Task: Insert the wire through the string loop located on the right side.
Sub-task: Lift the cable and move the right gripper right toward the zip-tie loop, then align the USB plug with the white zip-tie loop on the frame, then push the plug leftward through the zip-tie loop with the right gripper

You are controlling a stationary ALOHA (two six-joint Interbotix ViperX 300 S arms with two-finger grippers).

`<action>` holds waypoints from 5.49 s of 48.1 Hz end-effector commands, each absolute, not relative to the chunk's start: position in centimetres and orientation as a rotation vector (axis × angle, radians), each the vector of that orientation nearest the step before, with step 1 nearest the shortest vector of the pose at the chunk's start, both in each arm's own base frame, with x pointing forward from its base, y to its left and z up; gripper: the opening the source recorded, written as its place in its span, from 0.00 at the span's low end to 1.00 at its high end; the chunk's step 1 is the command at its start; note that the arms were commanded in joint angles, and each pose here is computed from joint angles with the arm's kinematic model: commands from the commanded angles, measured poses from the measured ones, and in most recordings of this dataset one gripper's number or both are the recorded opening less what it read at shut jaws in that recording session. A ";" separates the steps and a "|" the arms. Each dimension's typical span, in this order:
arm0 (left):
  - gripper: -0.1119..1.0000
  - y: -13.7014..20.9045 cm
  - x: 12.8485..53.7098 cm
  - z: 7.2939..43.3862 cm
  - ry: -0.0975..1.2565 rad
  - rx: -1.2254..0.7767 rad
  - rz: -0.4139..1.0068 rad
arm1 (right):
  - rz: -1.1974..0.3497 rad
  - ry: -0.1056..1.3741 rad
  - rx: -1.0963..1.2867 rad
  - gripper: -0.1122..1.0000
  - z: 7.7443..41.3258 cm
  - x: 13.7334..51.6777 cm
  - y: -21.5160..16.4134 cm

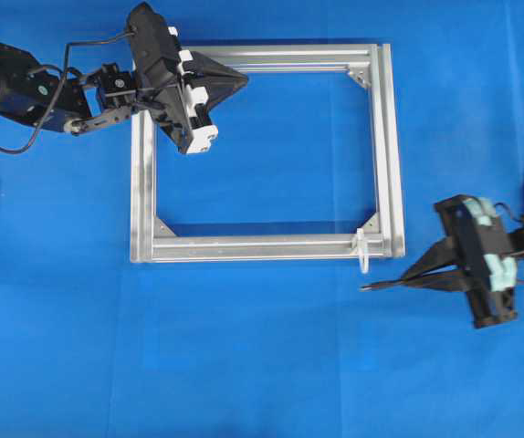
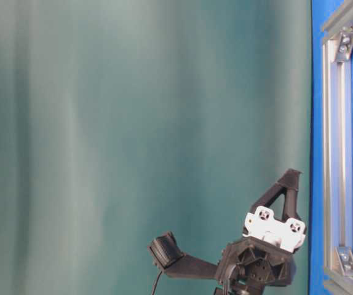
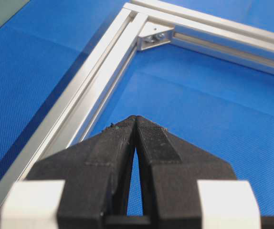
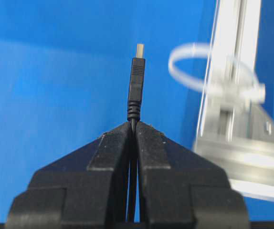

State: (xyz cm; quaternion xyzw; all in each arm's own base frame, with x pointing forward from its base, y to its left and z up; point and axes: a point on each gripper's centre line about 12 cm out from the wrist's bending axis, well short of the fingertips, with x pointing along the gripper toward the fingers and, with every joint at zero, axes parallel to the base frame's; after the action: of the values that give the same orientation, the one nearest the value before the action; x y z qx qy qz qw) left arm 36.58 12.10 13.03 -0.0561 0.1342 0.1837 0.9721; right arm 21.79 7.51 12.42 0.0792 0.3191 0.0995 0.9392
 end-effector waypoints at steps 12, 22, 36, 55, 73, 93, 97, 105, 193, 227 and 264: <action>0.10 12.2 36.8 14.6 0.220 -0.107 0.371 | 0.218 0.627 0.175 0.07 13.3 19.5 6.8; 0.10 12.2 36.8 14.7 0.217 -0.107 0.371 | 0.206 0.625 0.177 0.07 13.2 19.5 6.5; 0.10 12.3 36.8 14.6 0.219 -0.107 0.372 | 0.127 0.600 0.188 0.07 13.1 19.9 4.7; 0.10 12.3 36.8 14.7 0.219 -0.107 0.372 | 0.079 0.585 0.199 0.07 13.2 20.1 3.7; 0.10 12.2 36.8 14.7 0.219 -0.107 0.371 | 0.078 0.585 0.200 0.07 13.2 20.1 3.7; 0.10 12.2 36.8 14.6 0.220 -0.107 0.371 | 0.078 0.585 0.200 0.07 13.2 20.1 3.7; 0.10 12.2 36.8 14.6 0.220 -0.107 0.371 | 0.077 0.583 0.200 0.07 13.2 20.1 3.7; 0.10 12.3 36.7 14.6 0.220 -0.107 0.372 | 0.079 0.585 0.198 0.07 13.2 20.1 3.7; 0.10 12.2 36.8 14.6 0.220 -0.109 0.371 | 0.055 0.520 0.209 0.07 13.1 24.3 4.2; 0.10 12.0 36.9 14.6 0.220 -0.110 0.365 | 0.050 0.508 0.211 0.07 13.0 25.9 4.5; 0.10 -1.6 37.6 14.1 0.267 -0.212 0.029 | 0.052 0.511 0.207 0.07 13.0 25.9 4.5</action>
State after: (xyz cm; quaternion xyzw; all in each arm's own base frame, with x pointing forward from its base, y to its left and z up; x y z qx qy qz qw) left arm 37.57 -0.09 12.89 -0.1003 0.1493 0.0356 0.9830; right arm 25.47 4.44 12.48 0.1003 0.2638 0.0253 0.9590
